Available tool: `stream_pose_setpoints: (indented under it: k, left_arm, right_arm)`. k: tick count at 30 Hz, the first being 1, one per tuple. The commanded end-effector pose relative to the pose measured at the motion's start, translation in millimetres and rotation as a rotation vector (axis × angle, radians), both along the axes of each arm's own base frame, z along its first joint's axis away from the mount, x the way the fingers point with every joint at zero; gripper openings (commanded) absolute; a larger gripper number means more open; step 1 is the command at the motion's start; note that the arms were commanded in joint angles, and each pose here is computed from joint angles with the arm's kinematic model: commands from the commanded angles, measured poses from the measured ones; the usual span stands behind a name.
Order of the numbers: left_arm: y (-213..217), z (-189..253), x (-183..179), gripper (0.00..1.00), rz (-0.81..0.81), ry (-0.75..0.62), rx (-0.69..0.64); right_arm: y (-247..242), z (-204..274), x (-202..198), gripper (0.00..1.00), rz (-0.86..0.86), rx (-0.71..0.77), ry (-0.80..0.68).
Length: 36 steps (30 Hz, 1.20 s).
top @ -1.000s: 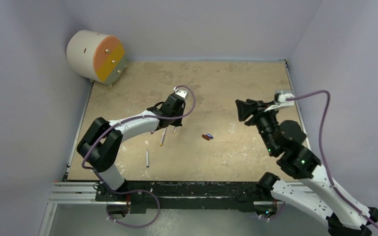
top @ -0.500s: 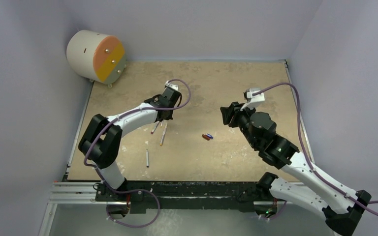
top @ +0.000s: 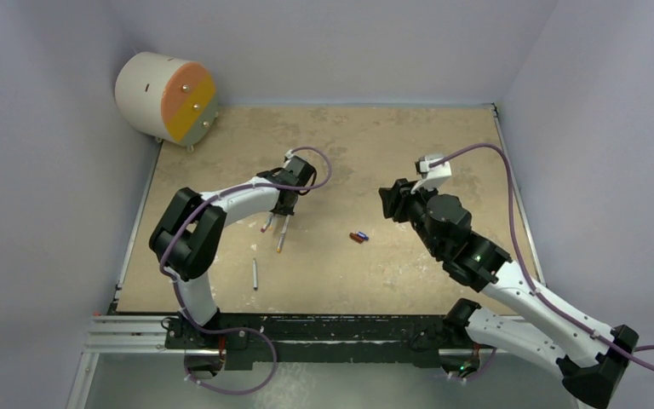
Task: Insert the pens into the pen caps
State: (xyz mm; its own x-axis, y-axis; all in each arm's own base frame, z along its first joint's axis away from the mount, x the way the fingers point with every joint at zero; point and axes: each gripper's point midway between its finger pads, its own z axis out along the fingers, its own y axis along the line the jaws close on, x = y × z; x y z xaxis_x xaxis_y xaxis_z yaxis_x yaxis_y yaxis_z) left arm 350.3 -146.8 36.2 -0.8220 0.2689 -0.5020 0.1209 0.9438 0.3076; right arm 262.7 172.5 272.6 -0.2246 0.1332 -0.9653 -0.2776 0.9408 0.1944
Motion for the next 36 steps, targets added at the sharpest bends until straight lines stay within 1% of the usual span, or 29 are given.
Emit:
stream_pose_setpoints:
  k: [1, 3, 6, 10, 14, 17, 20, 23, 26, 30, 34, 36]
  left_arm:
    - [-5, 16, 13, 0.11, 0.014, -0.041, -0.021]
    - [-8, 17, 12, 0.17, 0.009, -0.038, -0.041]
    - [-12, 17, 12, 0.21, 0.003, -0.03, -0.055]
    - [-14, 15, 10, 0.29, -0.007, -0.015, -0.066]
    - [-18, 20, 11, 0.3, -0.01, -0.025, -0.09]
    - [-28, 31, 8, 0.3, -0.033, -0.035, -0.156]
    - [-39, 35, -1, 0.26, -0.065, -0.024, -0.181]
    - [-42, 24, -13, 0.21, -0.069, -0.002, -0.176]
    - [-38, 5, -24, 0.2, -0.054, 0.03, -0.169]
    - [-34, -13, -36, 0.22, -0.051, 0.065, -0.142]
    - [-29, -15, -37, 0.28, -0.036, 0.057, -0.119]
    - [-29, -19, -38, 0.28, -0.038, 0.068, -0.115]
  right_arm:
    - [1, 11, 1, 0.49, 0.004, 0.026, -0.038]
    - [1, 12, 2, 0.49, 0.0, 0.028, -0.042]
    - [0, 13, 2, 0.49, -0.001, 0.035, -0.052]
    - [1, 9, 2, 0.49, -0.002, 0.035, -0.042]
    - [2, 5, 2, 0.48, 0.002, 0.032, -0.033]
    - [1, 3, 3, 0.49, -0.004, 0.025, -0.031]
    - [1, 3, 4, 0.48, -0.007, 0.02, -0.031]
    - [3, 3, 5, 0.49, -0.002, 0.019, -0.031]
    - [6, 3, 6, 0.48, 0.006, 0.021, -0.031]
    - [7, 3, 6, 0.49, 0.014, 0.013, -0.031]
    - [7, 1, 7, 0.49, 0.009, 0.004, -0.027]
    - [8, 0, 7, 0.48, 0.014, 0.006, -0.023]
